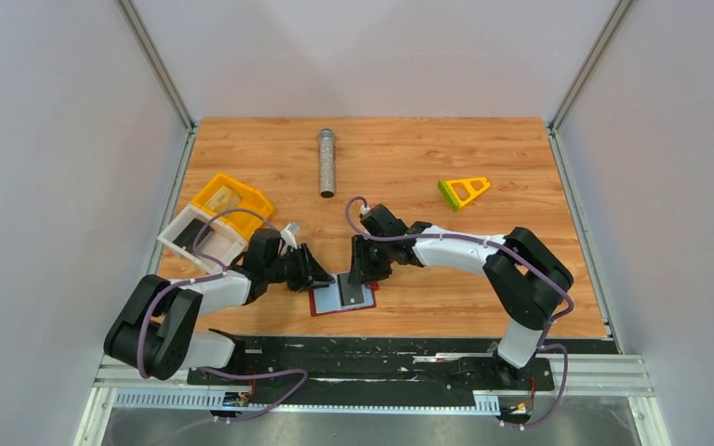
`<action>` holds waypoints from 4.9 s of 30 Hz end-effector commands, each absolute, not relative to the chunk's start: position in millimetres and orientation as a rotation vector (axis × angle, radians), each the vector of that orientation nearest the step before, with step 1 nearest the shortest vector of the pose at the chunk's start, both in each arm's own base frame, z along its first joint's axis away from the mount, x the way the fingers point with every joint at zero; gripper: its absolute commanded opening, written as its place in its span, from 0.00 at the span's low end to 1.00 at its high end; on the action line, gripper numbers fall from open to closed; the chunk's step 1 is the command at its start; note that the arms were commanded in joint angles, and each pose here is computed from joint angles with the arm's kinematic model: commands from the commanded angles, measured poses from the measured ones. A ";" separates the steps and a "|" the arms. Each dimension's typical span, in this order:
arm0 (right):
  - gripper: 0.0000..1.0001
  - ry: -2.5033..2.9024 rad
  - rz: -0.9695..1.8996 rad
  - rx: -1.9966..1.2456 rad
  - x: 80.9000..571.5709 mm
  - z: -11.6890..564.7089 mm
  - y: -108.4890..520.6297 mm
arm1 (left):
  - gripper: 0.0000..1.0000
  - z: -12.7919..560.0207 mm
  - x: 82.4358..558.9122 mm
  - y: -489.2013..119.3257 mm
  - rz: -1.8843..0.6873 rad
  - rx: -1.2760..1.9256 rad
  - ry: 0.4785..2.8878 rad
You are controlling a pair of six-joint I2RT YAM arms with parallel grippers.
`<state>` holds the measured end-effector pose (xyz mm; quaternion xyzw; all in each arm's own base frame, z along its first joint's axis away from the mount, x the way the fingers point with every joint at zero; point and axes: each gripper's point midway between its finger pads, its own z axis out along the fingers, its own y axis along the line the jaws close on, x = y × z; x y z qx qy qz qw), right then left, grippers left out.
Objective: Take the credit cards out of the card holder
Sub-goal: Remove the credit card from the card holder.
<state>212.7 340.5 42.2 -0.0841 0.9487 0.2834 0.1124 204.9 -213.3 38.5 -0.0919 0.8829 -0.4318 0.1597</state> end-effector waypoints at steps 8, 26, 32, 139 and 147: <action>0.36 2.801 0.877 -0.232 209.8 30.6 344.5 | 0.39 29.6 204.4 -220.1 -1.280 -0.242 2.503; 0.27 2.821 0.880 -0.210 206.3 25.3 342.7 | 0.35 23.1 201.0 -223.1 -1.317 -0.249 2.499; 0.26 2.822 0.913 -0.209 203.7 27.2 345.0 | 0.35 22.1 199.9 -223.9 -1.326 -0.246 2.497; 0.30 2.783 1.093 -0.211 208.6 30.6 359.8 | 0.30 56.2 208.5 -228.5 -1.460 -0.212 2.384; 0.31 2.769 1.079 -0.226 210.5 37.4 358.9 | 0.03 54.2 207.4 -227.4 -1.441 -0.213 2.402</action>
